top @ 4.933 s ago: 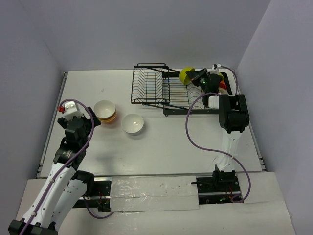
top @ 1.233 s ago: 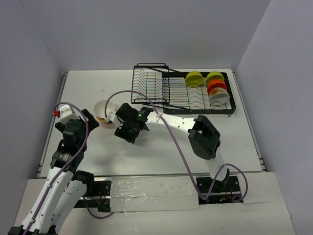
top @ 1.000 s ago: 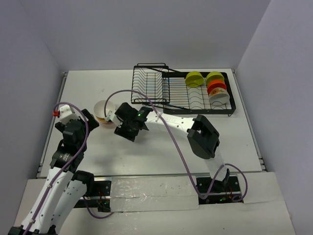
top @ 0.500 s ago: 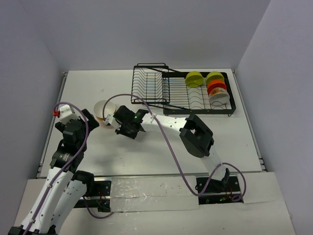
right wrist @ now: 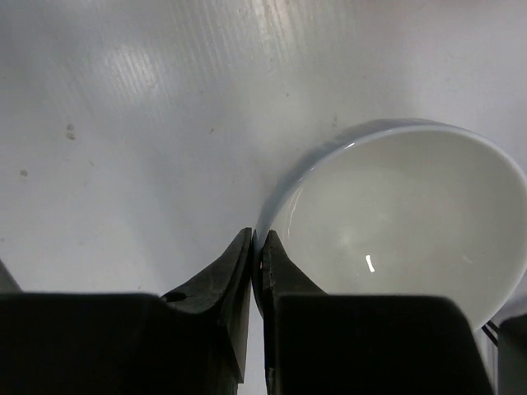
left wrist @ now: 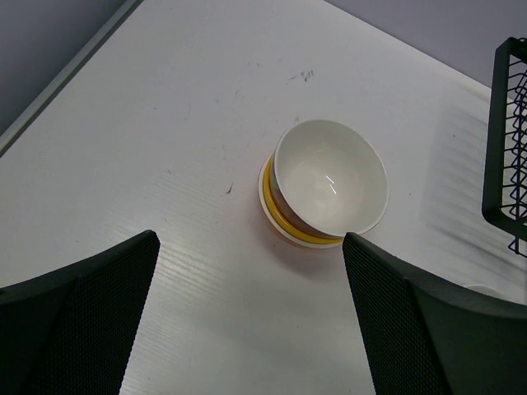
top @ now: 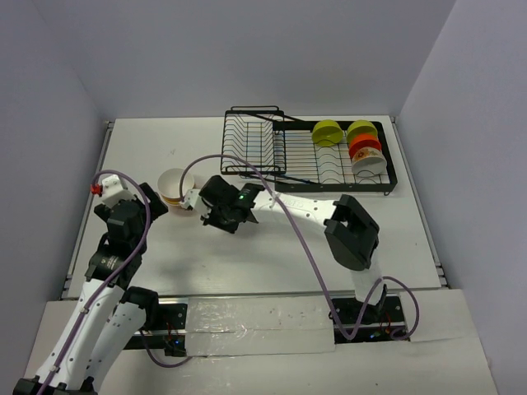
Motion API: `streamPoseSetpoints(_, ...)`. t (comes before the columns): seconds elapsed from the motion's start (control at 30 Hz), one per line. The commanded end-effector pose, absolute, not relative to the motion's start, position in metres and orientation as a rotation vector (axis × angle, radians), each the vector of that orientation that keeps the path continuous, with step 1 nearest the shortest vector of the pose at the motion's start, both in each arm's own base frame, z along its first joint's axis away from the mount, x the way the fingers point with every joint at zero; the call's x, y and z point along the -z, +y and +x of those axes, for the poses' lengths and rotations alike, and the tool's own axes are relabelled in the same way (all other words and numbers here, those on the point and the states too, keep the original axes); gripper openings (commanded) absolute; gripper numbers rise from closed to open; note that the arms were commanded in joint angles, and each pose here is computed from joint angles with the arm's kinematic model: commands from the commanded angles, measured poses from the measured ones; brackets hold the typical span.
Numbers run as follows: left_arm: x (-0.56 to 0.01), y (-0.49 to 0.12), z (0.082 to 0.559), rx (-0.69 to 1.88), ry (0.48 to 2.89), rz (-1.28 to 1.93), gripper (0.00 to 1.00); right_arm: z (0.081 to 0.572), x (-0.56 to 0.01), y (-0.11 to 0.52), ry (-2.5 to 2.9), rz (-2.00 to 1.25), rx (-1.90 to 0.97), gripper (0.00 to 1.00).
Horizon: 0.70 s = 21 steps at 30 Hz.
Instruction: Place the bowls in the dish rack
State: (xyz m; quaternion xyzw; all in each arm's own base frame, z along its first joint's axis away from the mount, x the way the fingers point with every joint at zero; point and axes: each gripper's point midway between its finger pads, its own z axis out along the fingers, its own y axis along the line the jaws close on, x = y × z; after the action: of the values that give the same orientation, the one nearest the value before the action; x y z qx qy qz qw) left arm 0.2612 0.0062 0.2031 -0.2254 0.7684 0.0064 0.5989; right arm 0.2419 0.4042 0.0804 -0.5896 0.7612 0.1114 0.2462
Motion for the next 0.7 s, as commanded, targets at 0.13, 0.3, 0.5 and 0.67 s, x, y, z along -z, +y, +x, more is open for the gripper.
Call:
streamPoseSetpoints(0.13,-0.218,-0.001,0.269,0.03,1.749,-0.502,0.99,0.245,-0.104,0.375,2.081,-1.489,-0.219,0.0)
streamPoseSetpoints(0.3,-0.218,-0.001,0.269,0.033,1.744,-0.504,0.99,0.231,-0.087,0.346,2.178,-1.385,-0.202,0.0)
streamPoseSetpoints(0.5,-0.218,-0.002,0.27,0.035,1.749,-0.5,0.99,0.23,-0.075,0.314,2.282,-1.2,-0.119,0.0)
streamPoseSetpoints(0.67,-0.217,-0.003,0.27,0.038,1.751,-0.495,0.99,0.242,-0.075,0.29,2.353,-0.988,-0.085,0.0)
